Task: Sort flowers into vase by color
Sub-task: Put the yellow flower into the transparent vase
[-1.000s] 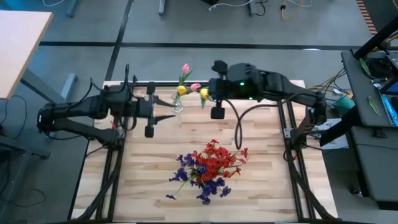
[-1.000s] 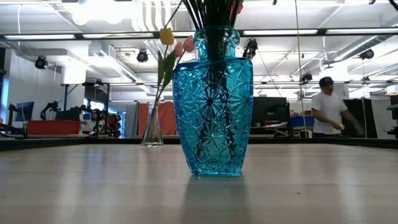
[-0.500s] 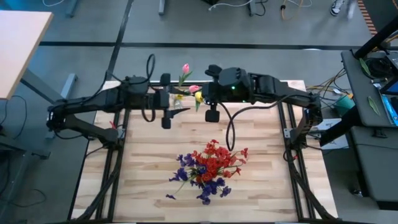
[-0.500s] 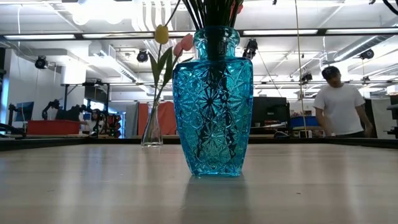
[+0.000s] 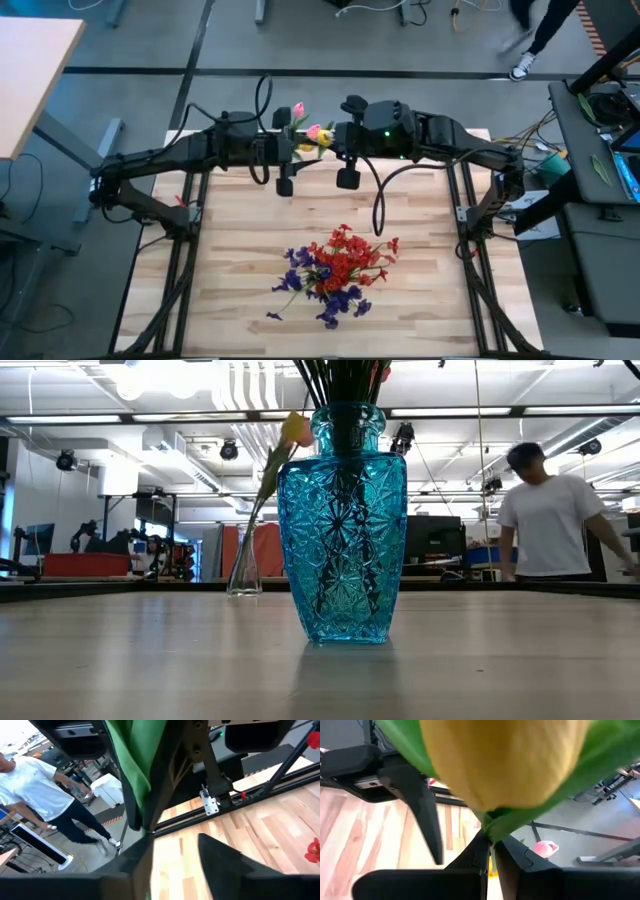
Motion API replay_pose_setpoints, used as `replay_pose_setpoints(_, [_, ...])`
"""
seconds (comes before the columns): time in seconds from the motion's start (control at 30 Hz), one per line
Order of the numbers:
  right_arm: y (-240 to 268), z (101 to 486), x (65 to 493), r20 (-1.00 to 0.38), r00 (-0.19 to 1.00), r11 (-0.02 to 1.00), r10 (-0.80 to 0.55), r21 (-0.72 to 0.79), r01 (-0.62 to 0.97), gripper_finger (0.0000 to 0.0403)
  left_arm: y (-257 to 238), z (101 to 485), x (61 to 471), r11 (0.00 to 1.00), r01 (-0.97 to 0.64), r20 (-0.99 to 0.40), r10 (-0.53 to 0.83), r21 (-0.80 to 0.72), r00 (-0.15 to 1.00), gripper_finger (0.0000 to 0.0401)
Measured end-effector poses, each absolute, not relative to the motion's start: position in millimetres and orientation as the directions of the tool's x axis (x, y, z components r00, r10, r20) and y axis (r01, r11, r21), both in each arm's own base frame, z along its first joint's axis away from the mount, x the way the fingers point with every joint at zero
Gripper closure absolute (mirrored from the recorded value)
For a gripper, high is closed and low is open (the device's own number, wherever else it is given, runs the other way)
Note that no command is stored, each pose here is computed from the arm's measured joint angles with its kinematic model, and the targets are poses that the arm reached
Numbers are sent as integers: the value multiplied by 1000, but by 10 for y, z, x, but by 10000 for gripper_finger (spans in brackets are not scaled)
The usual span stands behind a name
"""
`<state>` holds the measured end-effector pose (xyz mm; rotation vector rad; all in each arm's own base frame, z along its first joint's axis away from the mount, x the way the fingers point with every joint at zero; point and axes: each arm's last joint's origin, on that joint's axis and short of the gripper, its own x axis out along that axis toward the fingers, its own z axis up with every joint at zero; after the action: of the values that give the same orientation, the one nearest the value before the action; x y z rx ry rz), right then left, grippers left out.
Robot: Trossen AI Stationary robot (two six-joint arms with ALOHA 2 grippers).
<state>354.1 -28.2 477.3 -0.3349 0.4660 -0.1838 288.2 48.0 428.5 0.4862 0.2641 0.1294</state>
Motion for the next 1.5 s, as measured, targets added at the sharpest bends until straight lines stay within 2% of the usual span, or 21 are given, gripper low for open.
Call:
replay_pose_setpoints(0.17, [-274, 4781, 3545, -401, 885, 931, -237, -353, 89, 390, 485, 4327, 2896, 883, -73, -209, 189, 464, 959, 329])
replay_pose_setpoints(0.3, [-273, 4779, 3545, -403, 885, 932, -234, -353, 85, 390, 494, 4328, 2895, 884, -81, -209, 196, 461, 958, 351])
replay_pose_setpoints(0.43, [-273, 4780, 3543, -403, 885, 931, -234, -355, 85, 390, 493, 4327, 2894, 888, -85, -210, 198, 452, 958, 344])
replay_pose_setpoints(0.67, [-267, 4828, 3476, -411, 881, 932, -236, -353, 86, 390, 489, 4335, 2871, 889, -83, -215, 198, 450, 956, 307])
replay_pose_setpoints(0.93, [-238, 4988, 3371, -380, 898, 938, -222, -333, 91, 390, 516, 4410, 2865, 877, -178, -149, 269, 447, 951, 262])
replay_pose_setpoints(1.07, [-234, 5014, 3357, -371, 901, 938, -224, -332, 96, 390, 515, 4417, 2878, 881, -159, -137, 243, 445, 960, 252])
replay_pose_setpoints(1.2, [-236, 5009, 3373, -369, 902, 935, -224, -341, 92, 390, 502, 4397, 2918, 891, -104, -138, 182, 443, 974, 250])
replay_pose_setpoints(1.33, [-237, 5010, 3381, -364, 904, 934, -224, -345, 92, 390, 507, 4366, 2961, 881, -89, -147, 176, 465, 973, 254])
replay_pose_setpoints(1.5, [-240, 5005, 3385, -365, 904, 933, -224, -349, 90, 390, 518, 4369, 3021, 875, -104, -112, 176, 473, 978, 297])
